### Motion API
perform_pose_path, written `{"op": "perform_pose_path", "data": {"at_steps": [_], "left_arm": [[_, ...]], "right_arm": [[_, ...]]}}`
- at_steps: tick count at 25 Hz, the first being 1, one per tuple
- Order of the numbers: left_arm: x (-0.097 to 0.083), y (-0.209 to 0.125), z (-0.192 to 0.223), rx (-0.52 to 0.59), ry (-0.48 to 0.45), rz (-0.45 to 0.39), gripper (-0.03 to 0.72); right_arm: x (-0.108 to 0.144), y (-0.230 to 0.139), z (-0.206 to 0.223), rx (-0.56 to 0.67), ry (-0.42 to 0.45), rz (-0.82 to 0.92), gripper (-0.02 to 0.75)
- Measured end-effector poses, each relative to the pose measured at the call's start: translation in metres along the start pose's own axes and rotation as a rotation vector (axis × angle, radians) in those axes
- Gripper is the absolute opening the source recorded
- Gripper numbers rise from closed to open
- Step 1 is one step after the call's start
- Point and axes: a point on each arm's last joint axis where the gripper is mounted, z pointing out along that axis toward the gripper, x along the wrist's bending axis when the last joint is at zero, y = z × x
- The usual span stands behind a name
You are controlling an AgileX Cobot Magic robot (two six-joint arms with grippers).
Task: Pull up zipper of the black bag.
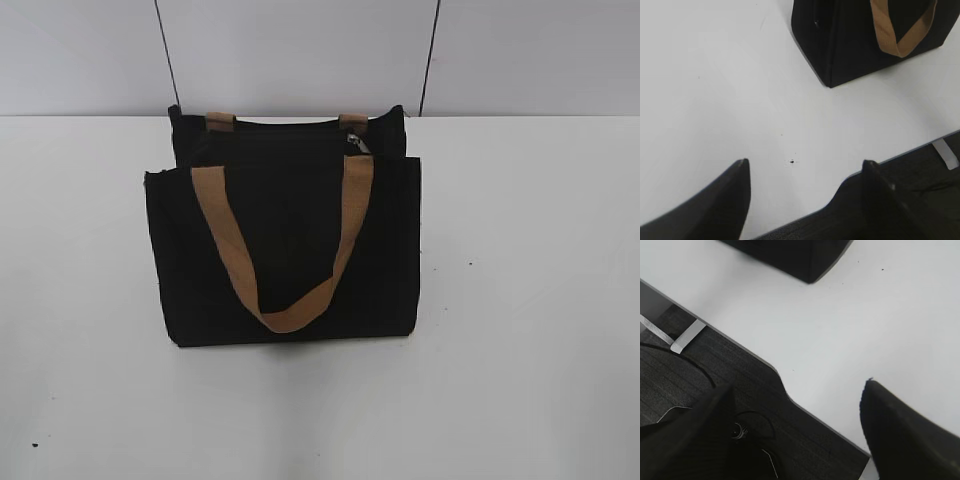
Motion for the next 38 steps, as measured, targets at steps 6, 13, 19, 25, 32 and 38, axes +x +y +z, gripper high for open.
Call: {"op": "perform_pose_path", "data": {"at_steps": [6, 13, 19, 25, 32, 38], "left_arm": [[0.000, 0.000, 0.000, -0.004, 0.001, 0.000, 0.520], [0.000, 0.000, 0.001, -0.002, 0.001, -0.001, 0.508], [0.002, 0.000, 0.001, 0.001, 0.065, -0.048, 0.500], [0.003, -0.002, -0.002, -0.027, 0.184, -0.125, 0.490], [-0.004, -0.013, -0.018, -0.149, 0.256, -0.132, 0.490], [-0.006, -0.015, -0.021, -0.174, 0.262, -0.127, 0.475]], "right_arm": [[0.000, 0.001, 0.002, -0.003, -0.001, -0.001, 0.579], [0.000, 0.002, 0.002, -0.005, -0.001, -0.001, 0.577], [-0.002, 0.002, 0.002, -0.007, -0.064, 0.055, 0.577], [-0.007, 0.002, 0.002, -0.026, -0.296, 0.237, 0.577], [0.003, -0.006, -0.010, -0.152, -0.455, 0.291, 0.577], [0.004, -0.007, -0.011, -0.164, -0.458, 0.288, 0.577]]}}
